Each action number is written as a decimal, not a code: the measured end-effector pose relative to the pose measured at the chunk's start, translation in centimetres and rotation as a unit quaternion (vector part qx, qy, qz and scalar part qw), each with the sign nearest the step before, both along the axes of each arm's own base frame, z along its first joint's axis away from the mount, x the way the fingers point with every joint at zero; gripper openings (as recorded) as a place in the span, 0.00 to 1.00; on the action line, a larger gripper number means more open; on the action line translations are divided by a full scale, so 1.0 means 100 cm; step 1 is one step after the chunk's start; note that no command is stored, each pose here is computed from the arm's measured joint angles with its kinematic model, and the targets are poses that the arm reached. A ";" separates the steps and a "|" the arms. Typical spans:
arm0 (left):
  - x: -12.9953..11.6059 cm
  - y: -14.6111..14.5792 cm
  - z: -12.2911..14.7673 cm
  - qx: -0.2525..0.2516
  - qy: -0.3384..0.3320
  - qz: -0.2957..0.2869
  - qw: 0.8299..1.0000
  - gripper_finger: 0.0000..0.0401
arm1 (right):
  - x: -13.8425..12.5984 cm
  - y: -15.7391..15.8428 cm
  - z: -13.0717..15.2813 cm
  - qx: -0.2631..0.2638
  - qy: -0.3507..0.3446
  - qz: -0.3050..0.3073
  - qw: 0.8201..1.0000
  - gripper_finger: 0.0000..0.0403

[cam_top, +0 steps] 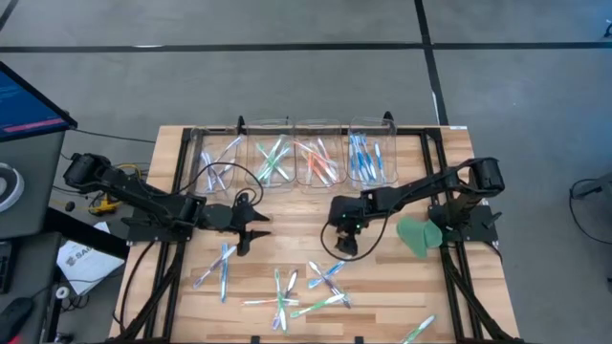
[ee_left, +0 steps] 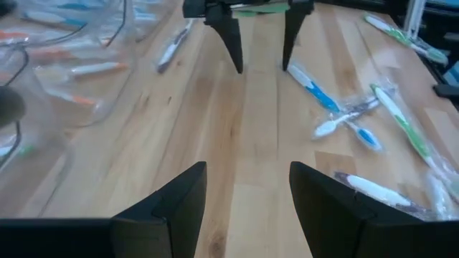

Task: Pick & Place Toothbrushes
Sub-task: Put the violet toothbrush into the left transparent bin

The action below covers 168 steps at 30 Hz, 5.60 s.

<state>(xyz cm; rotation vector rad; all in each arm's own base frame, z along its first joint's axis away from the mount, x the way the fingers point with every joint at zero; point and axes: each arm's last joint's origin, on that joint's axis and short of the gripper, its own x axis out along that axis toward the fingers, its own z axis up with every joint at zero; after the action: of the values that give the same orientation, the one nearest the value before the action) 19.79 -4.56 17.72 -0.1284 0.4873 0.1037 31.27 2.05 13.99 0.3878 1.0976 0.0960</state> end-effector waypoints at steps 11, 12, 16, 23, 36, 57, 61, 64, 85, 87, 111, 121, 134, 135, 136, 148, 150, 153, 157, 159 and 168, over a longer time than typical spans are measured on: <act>0.000 0.000 0.000 -0.040 -0.005 0.017 0.999 0.48 | 0.005 0.037 0.012 -0.009 -0.031 0.072 0.997 0.70; 0.000 0.000 0.000 -0.051 -0.006 0.021 0.998 0.48 | 0.005 0.039 0.012 -0.015 -0.034 0.083 0.996 0.70; 0.000 -0.001 0.000 -0.083 -0.006 0.026 0.996 0.48 | 0.003 0.036 0.011 -0.046 -0.020 0.075 0.996 0.70; 0.002 -0.001 0.003 -0.081 -0.022 0.023 0.996 0.48 | -0.017 0.021 0.002 -0.214 0.090 -0.033 0.972 0.70; 0.003 -0.001 0.006 -0.056 -0.034 0.008 0.998 0.48 | 0.001 0.053 0.030 -0.076 0.054 0.008 0.996 0.70; 0.004 -0.004 0.008 -0.076 -0.039 -0.028 0.996 0.48 | 0.060 0.117 0.042 -0.139 -0.014 -0.031 0.990 0.70; 0.004 -0.005 0.008 -0.079 -0.038 -0.034 0.996 0.48 | 0.068 0.123 0.039 -0.132 0.012 -0.049 0.990 0.70; 0.004 -0.005 0.007 -0.078 -0.038 -0.035 0.996 0.48 | 0.069 0.123 0.040 -0.114 0.020 -0.065 0.991 0.70; -0.005 -0.003 -0.009 -0.041 -0.014 -0.069 0.997 0.48 | 0.069 0.126 0.028 -0.062 0.062 -0.133 0.987 0.70; -0.005 -0.004 -0.009 -0.040 -0.016 -0.075 0.996 0.48 | 0.069 0.126 0.028 -0.058 0.063 -0.140 0.986 0.70; -0.005 -0.005 -0.008 -0.047 -0.016 -0.095 0.994 0.48 | 0.071 0.133 0.008 -0.066 0.072 -0.157 0.983 0.70; -0.007 -0.006 -0.012 -0.044 -0.008 -0.118 0.992 0.48 | 0.083 0.126 -0.015 -0.055 0.081 -0.160 0.982 0.68; -0.020 -0.001 -0.035 -0.040 0.028 -0.115 0.992 0.48 | 0.090 0.114 -0.006 -0.102 0.071 -0.050 0.991 0.04; -0.020 -0.001 -0.035 -0.040 0.027 -0.114 0.992 0.48 | 0.091 0.111 -0.006 -0.107 0.067 -0.042 0.991 0.04; -0.020 -0.001 -0.035 -0.040 0.025 -0.114 0.992 0.48 | 0.092 0.108 -0.005 -0.112 0.063 -0.034 0.991 0.05; -0.018 -0.001 -0.032 -0.097 0.010 -0.082 0.992 0.48 | 0.136 0.091 0.072 -0.208 -0.065 0.040 0.975 0.01; -0.017 -0.002 -0.030 -0.067 -0.003 -0.091 0.994 0.48 | 0.143 0.097 0.091 -0.213 -0.119 0.056 0.968 0.02; -0.014 -0.004 -0.021 -0.028 -0.056 -0.083 0.995 0.48 | 0.150 0.112 0.116 -0.238 -0.190 0.090 0.948 0.02; -0.011 -0.010 -0.007 0.019 -0.134 -0.099 0.986 0.48 | 0.154 0.129 0.153 -0.288 -0.274 0.122 0.909 0.01; -0.011 -0.014 -0.001 0.047 -0.167 -0.117 0.978 0.48 | 0.155 0.133 0.169 -0.325 -0.302 0.120 0.888 0.01; -0.012 -0.014 0.028 0.179 -0.300 -0.131 0.928 0.48 | 0.160 0.129 0.205 -0.428 -0.366 0.084 0.822 0.01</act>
<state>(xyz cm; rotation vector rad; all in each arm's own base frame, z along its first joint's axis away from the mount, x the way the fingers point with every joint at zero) 18.62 -5.98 20.51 0.2607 -0.1360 -0.1099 47.30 14.98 34.48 -0.5418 0.3164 -0.0972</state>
